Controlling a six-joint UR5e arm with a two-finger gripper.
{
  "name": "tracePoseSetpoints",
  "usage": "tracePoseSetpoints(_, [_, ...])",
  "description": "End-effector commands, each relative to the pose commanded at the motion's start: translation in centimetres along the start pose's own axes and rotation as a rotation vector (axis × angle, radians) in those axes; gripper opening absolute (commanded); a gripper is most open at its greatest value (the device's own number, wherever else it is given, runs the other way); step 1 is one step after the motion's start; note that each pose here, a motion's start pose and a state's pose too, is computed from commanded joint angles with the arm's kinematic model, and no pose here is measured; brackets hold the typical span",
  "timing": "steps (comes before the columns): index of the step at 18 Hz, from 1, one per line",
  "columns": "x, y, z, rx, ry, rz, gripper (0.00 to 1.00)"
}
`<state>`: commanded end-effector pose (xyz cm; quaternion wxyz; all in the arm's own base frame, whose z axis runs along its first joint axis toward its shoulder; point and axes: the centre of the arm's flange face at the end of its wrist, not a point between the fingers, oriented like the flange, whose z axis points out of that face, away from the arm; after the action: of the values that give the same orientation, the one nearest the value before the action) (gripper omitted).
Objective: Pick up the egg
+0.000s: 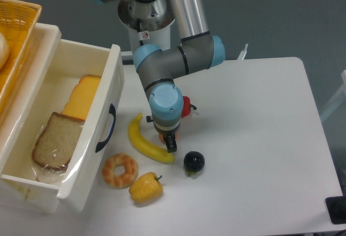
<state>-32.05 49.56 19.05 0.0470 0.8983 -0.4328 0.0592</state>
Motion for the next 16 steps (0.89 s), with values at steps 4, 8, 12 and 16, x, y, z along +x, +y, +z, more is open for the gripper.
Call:
tracePoseSetpoints(4, [0.0, 0.0, 0.0, 0.0, 0.0, -0.005, 0.45])
tracePoseSetpoints(8, [-0.2, 0.0, -0.3, -0.001, -0.005, -0.003, 0.27])
tracePoseSetpoints(12, [-0.5, 0.1, -1.2, -0.005, -0.021, -0.004, 0.24])
tracePoseSetpoints(16, [-0.6, 0.1, -3.0, -0.007, -0.044, -0.008, 0.25])
